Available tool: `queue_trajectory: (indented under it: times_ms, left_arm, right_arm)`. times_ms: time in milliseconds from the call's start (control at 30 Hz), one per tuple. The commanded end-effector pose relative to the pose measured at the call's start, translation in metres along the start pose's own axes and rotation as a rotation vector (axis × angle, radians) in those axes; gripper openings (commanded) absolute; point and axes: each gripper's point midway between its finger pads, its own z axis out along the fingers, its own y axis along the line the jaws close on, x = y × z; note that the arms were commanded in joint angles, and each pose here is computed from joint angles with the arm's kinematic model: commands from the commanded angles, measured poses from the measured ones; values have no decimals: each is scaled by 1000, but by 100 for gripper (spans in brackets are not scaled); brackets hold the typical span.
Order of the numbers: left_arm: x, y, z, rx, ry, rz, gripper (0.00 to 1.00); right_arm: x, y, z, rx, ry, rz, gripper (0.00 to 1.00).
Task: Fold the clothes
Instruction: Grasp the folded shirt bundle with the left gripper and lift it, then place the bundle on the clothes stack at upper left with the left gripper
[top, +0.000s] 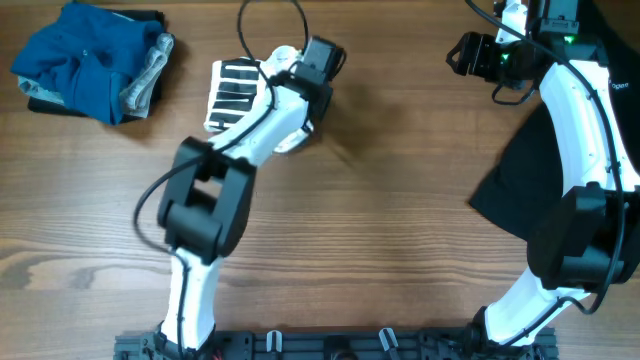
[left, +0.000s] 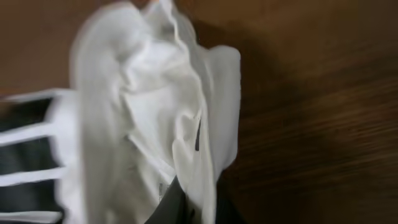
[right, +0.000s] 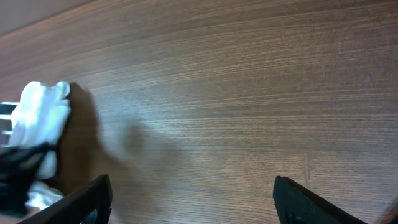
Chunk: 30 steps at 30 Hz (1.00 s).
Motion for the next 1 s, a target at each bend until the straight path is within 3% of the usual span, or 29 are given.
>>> queue_trajectory:
  times_ms: [0, 67, 233, 433, 533, 800, 967]
  left_arm:
    - [-87, 63, -112, -65, -281, -49, 4]
    - [-101, 97, -152, -91, -358, -107, 4]
    - [-113, 187, -207, -266, -464, -57, 4]
    - [-107, 296, -219, -581, -393, 288, 4]
    - [-95, 382, -235, -760, -385, 355, 4]
    - [-53, 492, -237, -841, -452, 416, 4]
    - [-18, 520, -174, -821, -316, 555, 4]
  right_arm:
    - [-6, 2, -6, -1, -25, -17, 83]
    - [-7, 2, -6, -1, -27, -17, 83]
    - [-17, 4, -7, -11, -67, 7, 84]
    - [-21, 8, -6, -17, -83, 7, 84]
    - [-21, 11, -6, -22, -85, 22, 84]
    - [-20, 21, -3, -34, -84, 3, 83]
    - [-22, 22, -3, -35, -93, 0, 83]
